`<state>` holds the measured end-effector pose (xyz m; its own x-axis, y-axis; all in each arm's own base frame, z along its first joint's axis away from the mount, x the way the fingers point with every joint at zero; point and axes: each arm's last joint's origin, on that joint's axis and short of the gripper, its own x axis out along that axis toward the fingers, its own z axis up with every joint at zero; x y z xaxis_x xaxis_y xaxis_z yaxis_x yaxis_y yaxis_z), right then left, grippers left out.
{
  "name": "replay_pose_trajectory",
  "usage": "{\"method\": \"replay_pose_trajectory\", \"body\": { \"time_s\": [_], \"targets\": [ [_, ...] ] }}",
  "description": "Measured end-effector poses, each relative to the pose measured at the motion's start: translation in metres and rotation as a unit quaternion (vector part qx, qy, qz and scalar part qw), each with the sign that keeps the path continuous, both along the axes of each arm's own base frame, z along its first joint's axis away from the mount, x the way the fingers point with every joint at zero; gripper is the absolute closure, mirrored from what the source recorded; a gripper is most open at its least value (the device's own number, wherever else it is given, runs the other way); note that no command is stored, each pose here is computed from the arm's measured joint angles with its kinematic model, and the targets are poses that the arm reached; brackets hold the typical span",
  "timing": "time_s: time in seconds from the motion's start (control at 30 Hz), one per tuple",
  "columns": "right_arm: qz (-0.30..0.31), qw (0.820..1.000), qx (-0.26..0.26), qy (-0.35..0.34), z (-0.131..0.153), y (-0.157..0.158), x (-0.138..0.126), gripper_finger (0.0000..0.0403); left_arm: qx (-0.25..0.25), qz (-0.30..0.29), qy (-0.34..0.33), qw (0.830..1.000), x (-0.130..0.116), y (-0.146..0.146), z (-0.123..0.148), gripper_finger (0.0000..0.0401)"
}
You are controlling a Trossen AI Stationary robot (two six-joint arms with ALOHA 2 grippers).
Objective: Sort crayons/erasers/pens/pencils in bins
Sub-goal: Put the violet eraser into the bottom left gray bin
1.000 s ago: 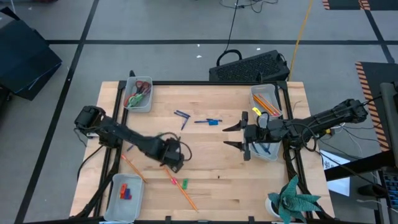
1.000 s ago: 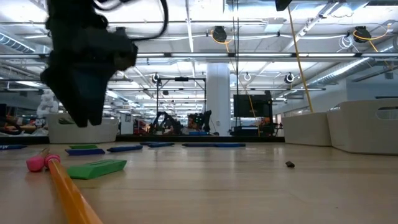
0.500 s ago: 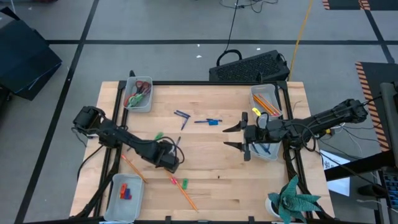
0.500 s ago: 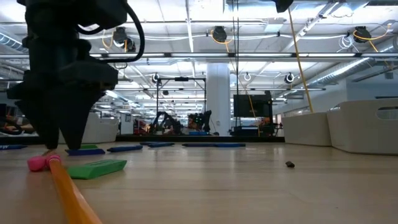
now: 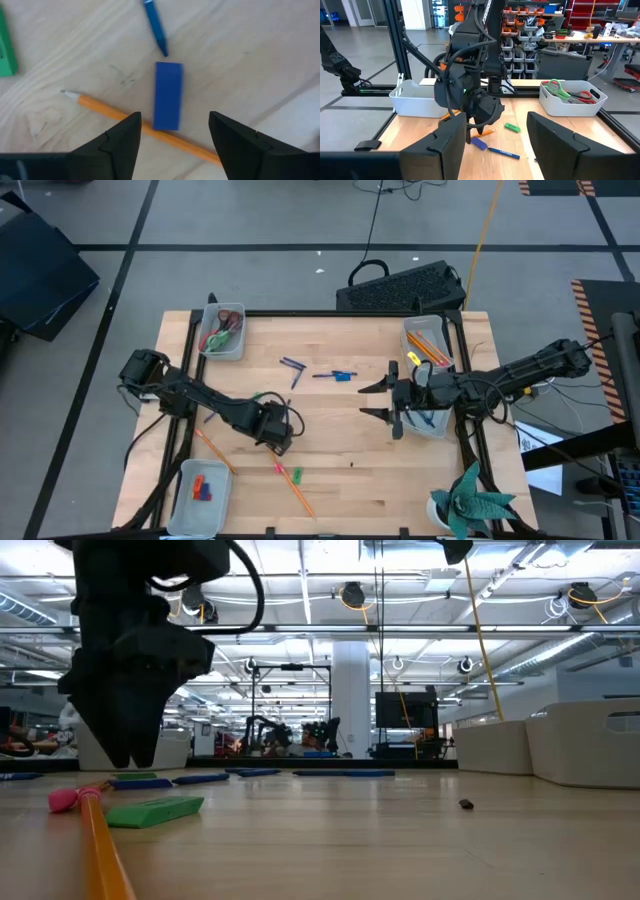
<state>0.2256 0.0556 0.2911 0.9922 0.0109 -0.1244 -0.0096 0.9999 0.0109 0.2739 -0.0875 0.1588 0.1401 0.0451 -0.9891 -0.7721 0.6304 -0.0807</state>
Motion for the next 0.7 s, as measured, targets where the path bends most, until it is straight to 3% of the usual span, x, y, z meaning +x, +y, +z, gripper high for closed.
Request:
{"method": "replay_pose_trajectory", "body": {
  "time_s": [0.23,0.47,0.7],
  "targets": [
    [-0.003,1.0,0.011,0.008,-0.002,-0.001,0.0,0.02,0.006,0.007,0.016,1.0,-0.001,0.006,-0.012,0.0173],
    [-0.01,1.0,0.019,0.018,-0.004,-0.003,0.0,0.02,0.006,-0.03,0.025,0.999,0.006,0.002,-0.03,0.0178],
    [-0.014,0.999,0.03,0.018,-0.004,-0.004,0.001,0.02,0.007,-0.011,0.03,0.999,0.007,0.003,-0.032,0.0258]
  ]
}}
